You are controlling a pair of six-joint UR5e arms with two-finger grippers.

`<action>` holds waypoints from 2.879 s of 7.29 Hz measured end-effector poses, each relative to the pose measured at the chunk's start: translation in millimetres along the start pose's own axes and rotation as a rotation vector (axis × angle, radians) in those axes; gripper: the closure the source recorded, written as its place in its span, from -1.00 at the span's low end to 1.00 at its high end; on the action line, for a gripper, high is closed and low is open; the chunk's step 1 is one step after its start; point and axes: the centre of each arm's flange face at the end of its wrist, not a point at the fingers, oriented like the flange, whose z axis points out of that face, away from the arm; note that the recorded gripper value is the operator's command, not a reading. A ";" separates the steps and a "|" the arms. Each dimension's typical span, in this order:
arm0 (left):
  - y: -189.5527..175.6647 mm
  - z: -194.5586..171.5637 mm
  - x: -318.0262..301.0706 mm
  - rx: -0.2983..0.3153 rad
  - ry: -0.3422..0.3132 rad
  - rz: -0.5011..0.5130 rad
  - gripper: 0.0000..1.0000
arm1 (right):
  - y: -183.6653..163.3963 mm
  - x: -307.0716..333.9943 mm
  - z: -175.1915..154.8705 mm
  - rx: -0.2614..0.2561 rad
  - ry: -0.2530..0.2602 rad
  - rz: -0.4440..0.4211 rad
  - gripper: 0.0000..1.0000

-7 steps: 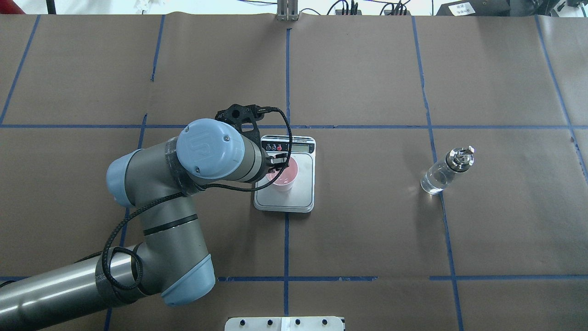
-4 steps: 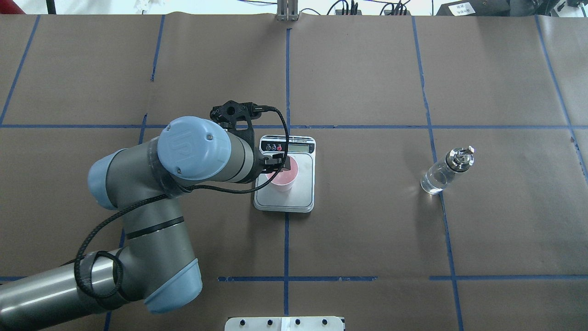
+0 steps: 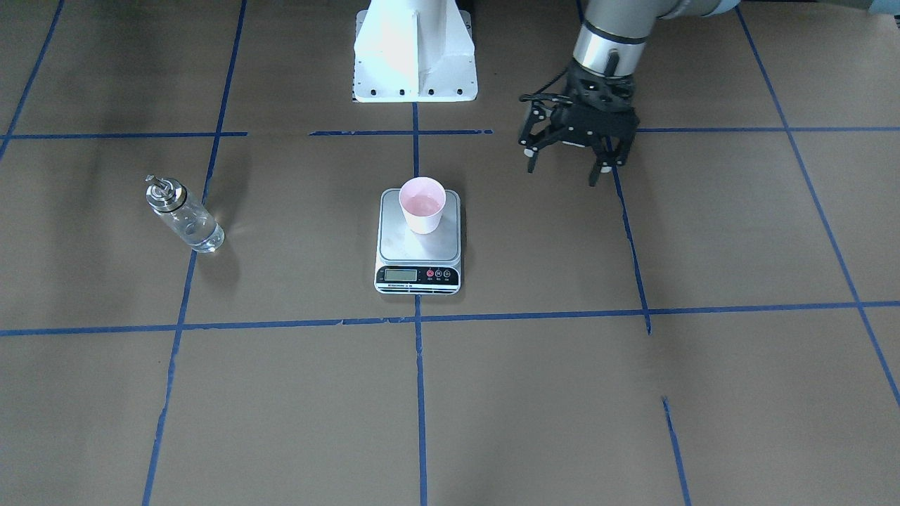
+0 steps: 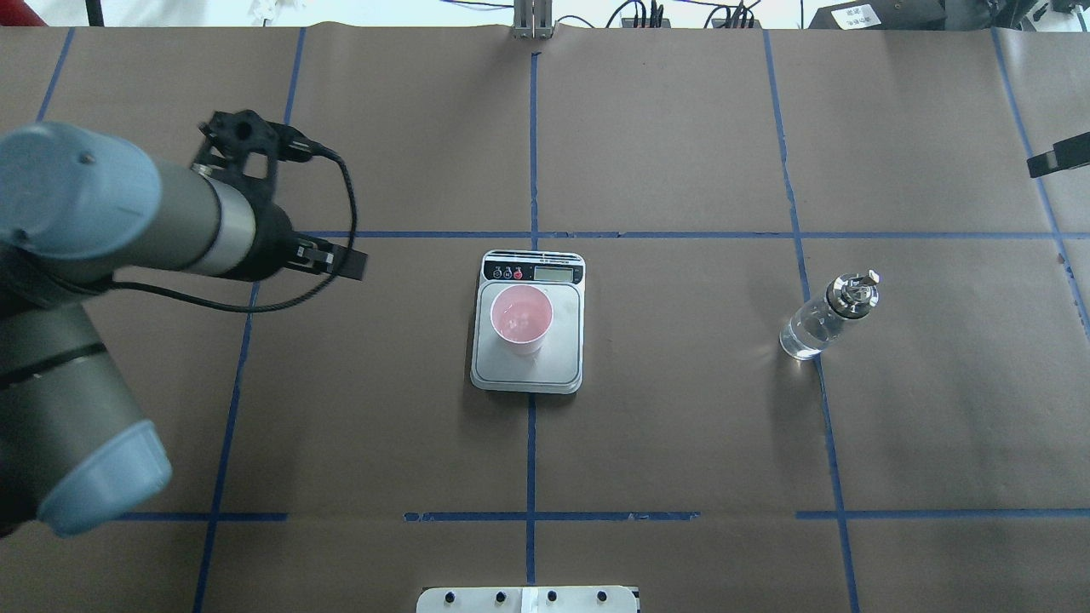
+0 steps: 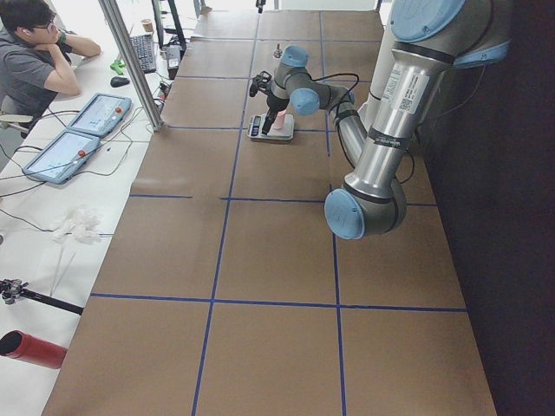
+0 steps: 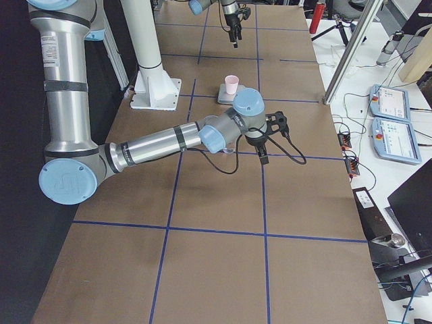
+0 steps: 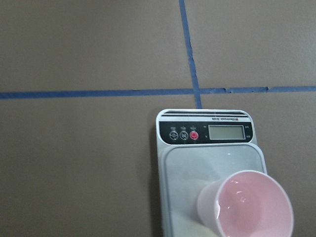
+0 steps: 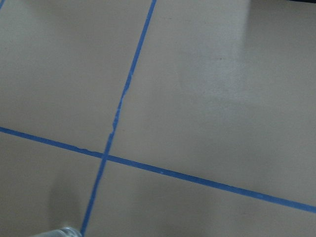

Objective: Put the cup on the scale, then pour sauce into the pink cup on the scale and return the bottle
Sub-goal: 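Open the left gripper and withdraw it from the cup, then reach the right gripper to the glass sauce dispenser, then grasp the glass dispenser with the right gripper and lift it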

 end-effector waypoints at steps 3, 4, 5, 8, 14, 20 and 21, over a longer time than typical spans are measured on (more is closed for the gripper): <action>-22.4 -52.4 -213.6 -0.052 -0.084 -0.021 -1.00 | 30.7 -137.8 6.5 0.017 -0.058 0.117 -1.00; -23.7 -67.0 -291.1 -0.070 -0.114 -0.005 -1.00 | 48.6 -179.9 18.2 0.032 -0.055 0.148 -1.00; -13.6 -72.6 -380.4 -0.111 -0.149 0.031 -1.00 | 67.7 -214.0 31.9 0.053 -0.044 0.172 -1.00; 39.3 -73.9 -523.8 -0.193 -0.150 -0.045 -1.00 | 126.3 -262.9 77.6 0.110 0.030 0.178 -1.00; 105.5 -67.5 -547.5 -0.235 -0.099 -0.128 -1.00 | 233.5 -220.5 185.8 0.422 0.112 0.105 -1.00; 131.1 -67.4 -534.9 -0.235 0.005 -0.162 -1.00 | 225.5 -213.2 224.4 0.587 0.197 0.080 -1.00; 130.9 -67.7 -534.4 -0.235 0.004 -0.161 -1.00 | 222.8 -213.4 233.2 0.614 0.215 0.073 -1.00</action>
